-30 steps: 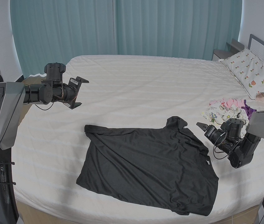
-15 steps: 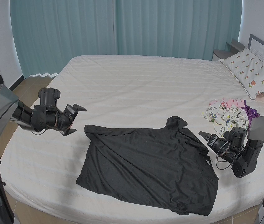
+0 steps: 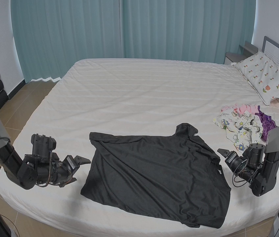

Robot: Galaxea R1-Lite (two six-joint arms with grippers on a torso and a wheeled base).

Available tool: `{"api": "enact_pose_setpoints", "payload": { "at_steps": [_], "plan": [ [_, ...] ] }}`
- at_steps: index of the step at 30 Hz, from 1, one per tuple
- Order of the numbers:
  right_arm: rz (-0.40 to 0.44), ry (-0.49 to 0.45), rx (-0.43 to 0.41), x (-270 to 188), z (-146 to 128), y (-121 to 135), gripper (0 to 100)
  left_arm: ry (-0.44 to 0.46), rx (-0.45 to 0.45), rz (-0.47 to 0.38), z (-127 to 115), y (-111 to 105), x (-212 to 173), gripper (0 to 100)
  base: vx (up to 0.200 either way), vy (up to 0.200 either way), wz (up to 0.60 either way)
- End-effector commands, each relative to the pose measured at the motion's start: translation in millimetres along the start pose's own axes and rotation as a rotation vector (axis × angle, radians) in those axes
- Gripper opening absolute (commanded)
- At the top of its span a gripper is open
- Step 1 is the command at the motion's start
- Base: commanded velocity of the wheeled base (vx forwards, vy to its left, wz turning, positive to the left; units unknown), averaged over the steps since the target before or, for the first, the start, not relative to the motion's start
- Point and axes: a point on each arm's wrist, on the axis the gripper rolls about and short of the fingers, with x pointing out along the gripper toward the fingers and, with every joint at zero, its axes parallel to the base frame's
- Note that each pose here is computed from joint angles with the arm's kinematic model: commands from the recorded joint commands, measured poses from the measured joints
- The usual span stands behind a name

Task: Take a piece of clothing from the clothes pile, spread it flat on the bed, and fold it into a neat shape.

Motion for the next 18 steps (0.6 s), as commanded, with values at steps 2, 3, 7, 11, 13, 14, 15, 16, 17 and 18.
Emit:
{"api": "enact_pose_setpoints", "payload": {
  "at_steps": [2, 3, 7, 11, 13, 14, 15, 16, 17, 18],
  "plan": [
    [-0.092, 0.013, 0.077, -21, -7, -11, 100, 0.059, 0.056, 0.020, -35, 15, -16, 100, -0.200, 0.000, 0.00],
    [-0.094, 0.012, 0.081, -22, -7, -12, 100, 0.066, 0.058, 0.029, -37, 17, -13, 100, -0.200, 0.000, 0.00],
    [-0.105, 0.018, 0.084, -23, -8, -14, 100, 0.047, 0.068, 0.071, -41, 21, -1, 100, -0.200, 0.000, 0.00],
    [-0.107, 0.022, 0.085, -25, -8, -14, 100, 0.003, 0.088, 0.103, -46, 26, 15, 100, -0.200, 0.000, 0.00],
    [-0.109, 0.023, 0.083, -26, -8, -14, 100, -0.040, 0.101, 0.112, -47, 27, 25, 100, -0.100, 0.000, 0.00],
    [-0.109, 0.023, 0.083, -26, -8, -14, 100, -0.048, 0.104, 0.113, -47, 27, 27, 100, 0.000, 0.000, 0.00],
    [-0.109, 0.023, 0.083, -26, -8, -14, 100, -0.078, 0.110, 0.121, -48, 27, 34, 100, 0.000, 0.000, 0.00],
    [-0.108, 0.024, 0.083, -26, -9, -14, 100, -0.104, 0.113, 0.125, -47, 27, 39, 100, 0.000, 0.000, 0.00],
    [-0.108, 0.024, 0.082, -26, -9, -14, 100, -0.130, 0.117, 0.124, -45, 25, 44, 100, 0.000, 0.000, 0.00],
    [-0.107, 0.025, 0.081, -26, -9, -13, 100, -0.151, 0.122, 0.129, -44, 23, 51, 100, 0.000, 0.000, 0.00]
  ]
}}
